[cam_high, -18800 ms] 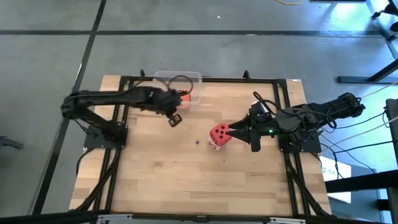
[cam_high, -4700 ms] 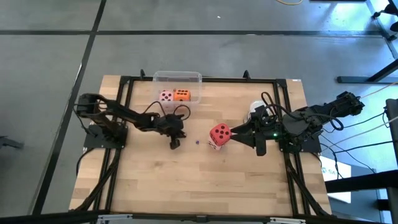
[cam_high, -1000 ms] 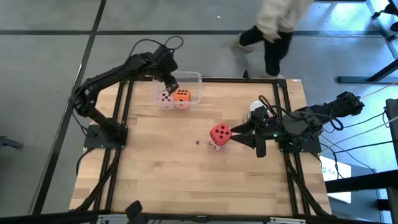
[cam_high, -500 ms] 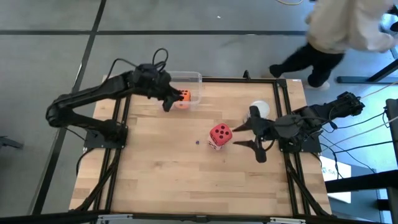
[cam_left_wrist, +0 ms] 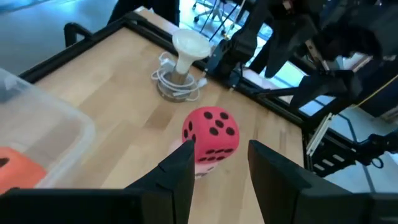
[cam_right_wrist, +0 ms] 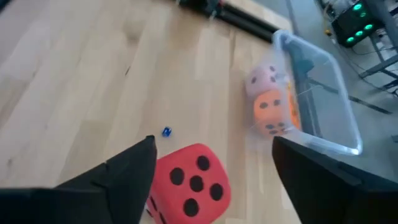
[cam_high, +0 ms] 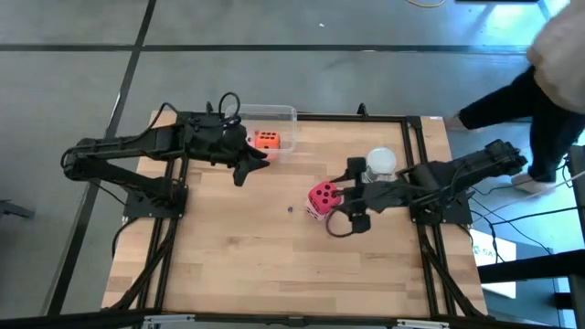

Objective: Pick & Place Dice
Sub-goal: Put the large red dice into the transparent bin

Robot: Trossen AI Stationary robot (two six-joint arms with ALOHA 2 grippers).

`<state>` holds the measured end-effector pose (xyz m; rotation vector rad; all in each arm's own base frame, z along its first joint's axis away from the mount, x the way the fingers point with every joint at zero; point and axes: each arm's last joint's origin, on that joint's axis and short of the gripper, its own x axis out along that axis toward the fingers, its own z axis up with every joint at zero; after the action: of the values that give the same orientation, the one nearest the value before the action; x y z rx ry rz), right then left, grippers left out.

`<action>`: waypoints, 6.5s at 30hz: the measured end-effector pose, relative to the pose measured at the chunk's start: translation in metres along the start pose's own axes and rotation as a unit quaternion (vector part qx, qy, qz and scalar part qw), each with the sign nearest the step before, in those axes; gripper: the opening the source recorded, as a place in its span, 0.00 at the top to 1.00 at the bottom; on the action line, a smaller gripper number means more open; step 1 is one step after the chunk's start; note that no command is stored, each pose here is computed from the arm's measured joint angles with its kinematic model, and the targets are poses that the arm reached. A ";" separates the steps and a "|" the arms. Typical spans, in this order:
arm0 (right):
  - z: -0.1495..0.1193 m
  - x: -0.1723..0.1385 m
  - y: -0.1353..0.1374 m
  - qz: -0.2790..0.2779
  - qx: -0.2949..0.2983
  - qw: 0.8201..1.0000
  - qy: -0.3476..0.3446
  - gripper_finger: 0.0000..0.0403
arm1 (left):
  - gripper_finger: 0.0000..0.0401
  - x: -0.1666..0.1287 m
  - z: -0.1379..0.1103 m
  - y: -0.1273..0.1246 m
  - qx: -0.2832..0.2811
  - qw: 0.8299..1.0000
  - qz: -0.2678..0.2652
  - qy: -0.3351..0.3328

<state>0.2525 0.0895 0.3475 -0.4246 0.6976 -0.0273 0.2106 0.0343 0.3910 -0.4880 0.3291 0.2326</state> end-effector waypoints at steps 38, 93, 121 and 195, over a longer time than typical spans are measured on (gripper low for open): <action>-0.038 0.119 0.023 0.024 -0.169 0.954 0.248 0.13 | 0.65 0.000 -0.007 0.002 -0.023 0.999 0.019 0.030; 0.017 0.005 -0.034 -0.079 0.313 0.938 0.128 0.63 | 0.65 -0.026 0.011 -0.021 0.268 0.956 0.008 -0.116; 0.046 -0.061 -0.057 0.034 0.496 0.860 -0.113 0.68 | 0.15 0.020 0.008 -0.049 0.483 0.858 -0.086 -0.154; 0.085 0.008 -0.048 0.108 0.508 0.836 -0.176 0.50 | 0.70 0.034 -0.019 -0.074 0.377 0.901 -0.201 -0.078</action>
<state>0.3175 0.0758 0.4192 0.6716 0.2812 -0.0987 0.2595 -0.0340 0.3937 0.2386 0.1337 -0.2622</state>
